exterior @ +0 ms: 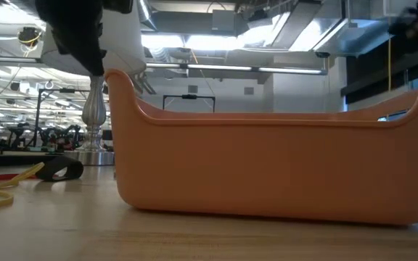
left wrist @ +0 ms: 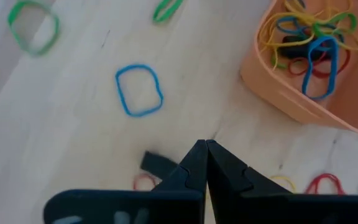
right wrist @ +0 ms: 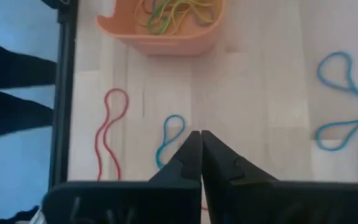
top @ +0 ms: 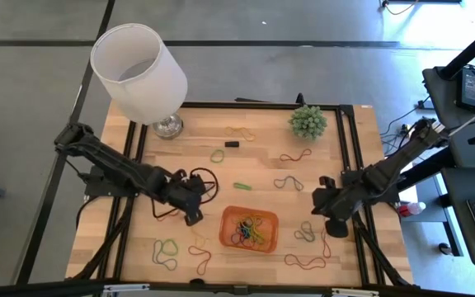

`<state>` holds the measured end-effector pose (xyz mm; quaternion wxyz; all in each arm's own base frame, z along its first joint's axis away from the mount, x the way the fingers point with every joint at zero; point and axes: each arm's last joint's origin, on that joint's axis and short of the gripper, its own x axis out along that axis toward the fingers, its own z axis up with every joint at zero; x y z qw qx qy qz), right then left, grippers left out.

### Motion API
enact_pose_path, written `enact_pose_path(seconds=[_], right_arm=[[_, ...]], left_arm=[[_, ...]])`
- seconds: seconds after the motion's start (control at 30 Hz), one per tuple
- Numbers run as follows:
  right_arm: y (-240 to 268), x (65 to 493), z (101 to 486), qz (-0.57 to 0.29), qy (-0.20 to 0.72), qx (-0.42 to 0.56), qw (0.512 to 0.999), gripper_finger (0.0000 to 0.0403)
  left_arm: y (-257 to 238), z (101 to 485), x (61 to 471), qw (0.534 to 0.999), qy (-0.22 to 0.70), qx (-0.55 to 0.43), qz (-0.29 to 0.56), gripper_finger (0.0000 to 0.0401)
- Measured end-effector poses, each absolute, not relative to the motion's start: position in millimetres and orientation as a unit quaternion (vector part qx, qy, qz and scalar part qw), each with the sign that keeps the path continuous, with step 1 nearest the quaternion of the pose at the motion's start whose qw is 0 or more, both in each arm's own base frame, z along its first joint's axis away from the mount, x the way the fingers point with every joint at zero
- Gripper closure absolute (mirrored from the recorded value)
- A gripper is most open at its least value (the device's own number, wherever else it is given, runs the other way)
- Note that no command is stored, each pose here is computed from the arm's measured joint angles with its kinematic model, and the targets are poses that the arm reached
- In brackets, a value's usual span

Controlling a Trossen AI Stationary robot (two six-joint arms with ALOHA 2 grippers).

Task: Pick and place rubber bands into bin
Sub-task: Put the green rubber band into the orange bin

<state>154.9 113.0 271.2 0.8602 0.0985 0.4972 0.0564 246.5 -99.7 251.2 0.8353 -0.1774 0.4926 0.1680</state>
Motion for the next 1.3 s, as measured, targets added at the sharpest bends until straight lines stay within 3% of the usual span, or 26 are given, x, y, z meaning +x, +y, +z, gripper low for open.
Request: enact_pose_path(seconds=[0.1, 0.23, 0.37, 0.53, 0.73, 0.97, 1.1, 1.3], right_arm=[[103.5, 141.9, 255.5, 0.064, 0.482, 0.125, 0.865, 0.0402], [94.0, 129.5, 238.2, 0.054, 0.474, 0.158, 0.864, 0.0399], [89.9, 124.2, 228.8, 0.039, 0.473, 0.191, 0.859, 0.0398], [89.9, 123.8, 226.9, 0.045, 0.471, 0.193, 0.859, 0.0397], [90.5, 124.6, 227.7, 0.048, 0.466, 0.196, 0.861, 0.0396], [91.2, 125.6, 228.7, 0.052, 0.461, 0.199, 0.863, 0.0396], [91.6, 126.0, 229.1, 0.054, 0.458, 0.200, 0.865, 0.0396], [93.1, 128.0, 231.2, 0.054, 0.447, 0.222, 0.865, 0.0396]], left_arm=[[-105.5, 256.1, 246.9, 0.800, 0.519, -0.223, 0.200, 0.0400], [-109.5, 253.3, 238.6, 0.721, 0.563, -0.304, 0.267, 0.0398], [-114.2, 249.6, 226.1, 0.670, 0.593, -0.316, 0.315, 0.0398], [-123.4, 247.8, 218.2, 0.676, 0.577, -0.309, 0.337, 0.0397], [-141.4, 234.9, 214.6, 0.683, 0.590, -0.299, 0.308, 0.0390], [-166.6, 216.0, 217.1, 0.684, 0.611, -0.287, 0.278, 0.0322], [-174.7, 203.3, 218.8, 0.670, 0.611, -0.293, 0.303, 0.0277], [-194.0, 174.7, 220.2, 0.644, 0.666, -0.256, 0.276, 0.0259]])
